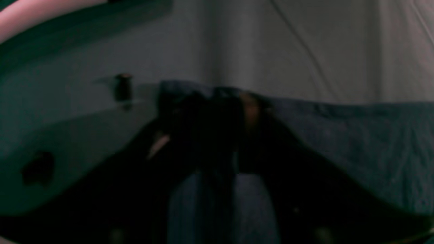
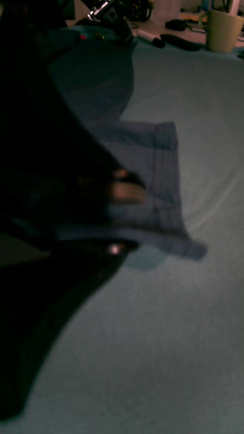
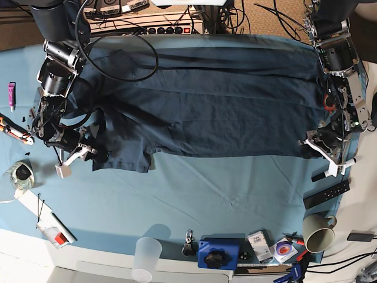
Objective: Fold the T-shirt properly
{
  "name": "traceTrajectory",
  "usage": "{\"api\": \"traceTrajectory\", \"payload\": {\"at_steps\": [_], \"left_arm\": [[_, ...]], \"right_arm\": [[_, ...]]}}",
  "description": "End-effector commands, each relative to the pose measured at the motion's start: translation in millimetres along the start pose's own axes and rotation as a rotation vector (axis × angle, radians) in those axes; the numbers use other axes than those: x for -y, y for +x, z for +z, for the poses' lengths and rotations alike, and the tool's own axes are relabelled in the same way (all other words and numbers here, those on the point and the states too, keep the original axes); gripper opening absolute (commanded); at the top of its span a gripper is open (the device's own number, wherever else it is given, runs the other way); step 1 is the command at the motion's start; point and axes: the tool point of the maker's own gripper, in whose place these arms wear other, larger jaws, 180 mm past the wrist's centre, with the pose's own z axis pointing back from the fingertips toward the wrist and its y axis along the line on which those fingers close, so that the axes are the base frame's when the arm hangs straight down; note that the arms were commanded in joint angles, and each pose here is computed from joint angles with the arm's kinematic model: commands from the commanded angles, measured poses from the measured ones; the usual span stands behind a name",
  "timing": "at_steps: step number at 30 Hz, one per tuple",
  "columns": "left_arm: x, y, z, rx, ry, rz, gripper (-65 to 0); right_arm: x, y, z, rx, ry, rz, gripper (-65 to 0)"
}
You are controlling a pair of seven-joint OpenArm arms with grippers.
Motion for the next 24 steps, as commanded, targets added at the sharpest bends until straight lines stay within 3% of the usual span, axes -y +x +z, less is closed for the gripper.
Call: {"api": "traceTrajectory", "payload": {"at_steps": [1, 2, 4, 9, 16, 24], "left_arm": [[-3, -9, 0, -0.059, 0.015, -0.011, -54.2], [-3, -10, 0, -0.064, 0.015, -0.011, -58.7], [-3, -13, 1, -0.080, 0.014, -0.011, -65.0], [3, -15, 2, -0.104, -0.020, 0.017, -65.0], [16, 1, 11, -0.074, -0.067, 0.014, -65.0], [23, 26, 28, -0.033, -0.037, -0.016, -65.0]], "right_arm": [[4, 3, 5, -0.026, -0.027, 0.018, -62.0], [4, 3, 5, -0.026, -0.027, 0.018, -65.0], [4, 3, 5, -0.024, -0.027, 0.019, -65.0], [2, 19, 12, 0.019, -0.028, 0.042, -65.0], [-19, 63, 35, 0.127, -0.052, 0.189, -65.0], [-34, 84, 51, 0.174, -0.071, 0.279, -65.0]]}}
